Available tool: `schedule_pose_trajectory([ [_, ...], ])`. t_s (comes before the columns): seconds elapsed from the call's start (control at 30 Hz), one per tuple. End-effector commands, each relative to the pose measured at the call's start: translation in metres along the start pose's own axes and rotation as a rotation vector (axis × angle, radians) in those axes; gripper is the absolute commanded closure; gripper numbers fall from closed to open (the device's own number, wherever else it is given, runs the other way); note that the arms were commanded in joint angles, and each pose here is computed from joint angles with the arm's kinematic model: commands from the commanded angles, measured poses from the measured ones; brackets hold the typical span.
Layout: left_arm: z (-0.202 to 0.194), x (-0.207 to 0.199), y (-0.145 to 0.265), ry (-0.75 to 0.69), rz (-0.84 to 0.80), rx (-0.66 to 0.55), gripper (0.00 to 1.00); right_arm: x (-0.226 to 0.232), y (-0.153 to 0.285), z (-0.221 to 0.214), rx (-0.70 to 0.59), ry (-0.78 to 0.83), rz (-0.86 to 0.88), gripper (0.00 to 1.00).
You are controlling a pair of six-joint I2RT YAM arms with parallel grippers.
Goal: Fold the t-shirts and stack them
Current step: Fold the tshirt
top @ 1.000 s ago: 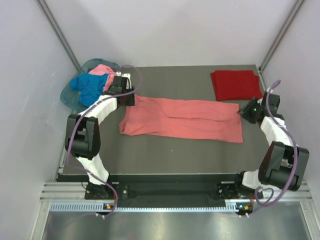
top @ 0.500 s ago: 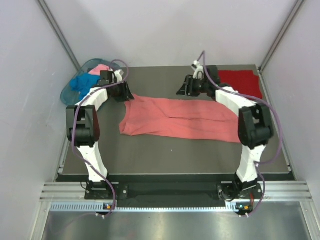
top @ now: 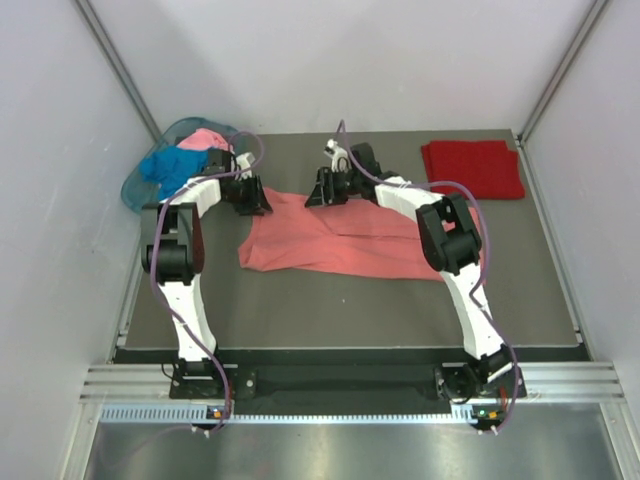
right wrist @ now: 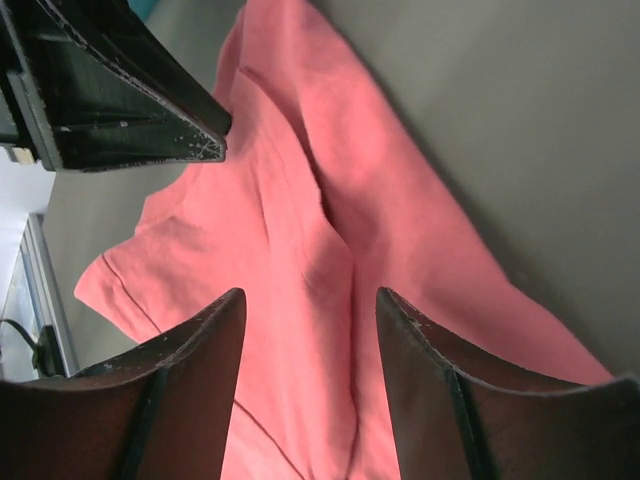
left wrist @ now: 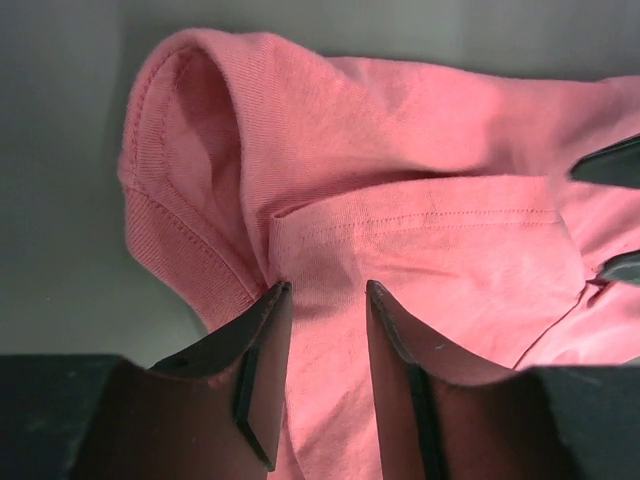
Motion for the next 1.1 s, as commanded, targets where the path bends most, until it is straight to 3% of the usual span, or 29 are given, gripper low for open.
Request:
schedule_pose_trajectory([
  [0.0, 0.010, -0.001, 0.005, -0.048, -0.016, -0.028, 0.60, 0.012, -0.015, 0.005, -0.007, 0.051, 0.066, 0.44],
  [0.13, 0.013, -0.004, 0.008, -0.072, -0.046, -0.055, 0.70, 0.011, -0.025, -0.003, 0.010, 0.046, 0.079, 0.45],
  [0.23, 0.016, -0.007, 0.010, -0.077, -0.063, -0.078, 0.90, 0.013, -0.026, -0.001, -0.002, 0.052, 0.093, 0.49],
  [0.27, 0.019, -0.008, 0.011, -0.085, -0.067, -0.093, 0.96, 0.014, -0.027, -0.001, -0.001, 0.047, 0.095, 0.52],
  [0.3, 0.020, -0.009, 0.012, -0.087, -0.070, -0.098, 1.00, 0.015, -0.026, 0.000, -0.004, 0.046, 0.094, 0.64],
  [0.4, 0.026, -0.013, 0.017, -0.098, -0.079, -0.127, 1.00, 0.023, -0.019, 0.006, -0.050, 0.063, 0.102, 0.85],
  [0.53, 0.037, -0.023, 0.023, -0.127, -0.093, -0.173, 1.00, 0.038, -0.004, 0.009, -0.106, 0.072, 0.108, 0.98],
  [0.87, 0.061, -0.039, 0.028, -0.188, -0.149, -0.311, 1.00, 0.049, 0.026, 0.008, -0.219, 0.063, 0.025, 1.00],
  [1.07, 0.065, -0.037, 0.025, -0.178, -0.143, -0.293, 1.00, 0.042, 0.027, 0.006, -0.230, 0.032, -0.006, 1.00],
])
Point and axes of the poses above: each gripper's point midway between its finger pads, its own y axis back along the fingers, its own x axis along the line the jaws close on, z = x × y, the point moved 10 cm from there along y, back along the fingers, and after that the axes turned 7 degrees about -y, right-handed, at the moved point
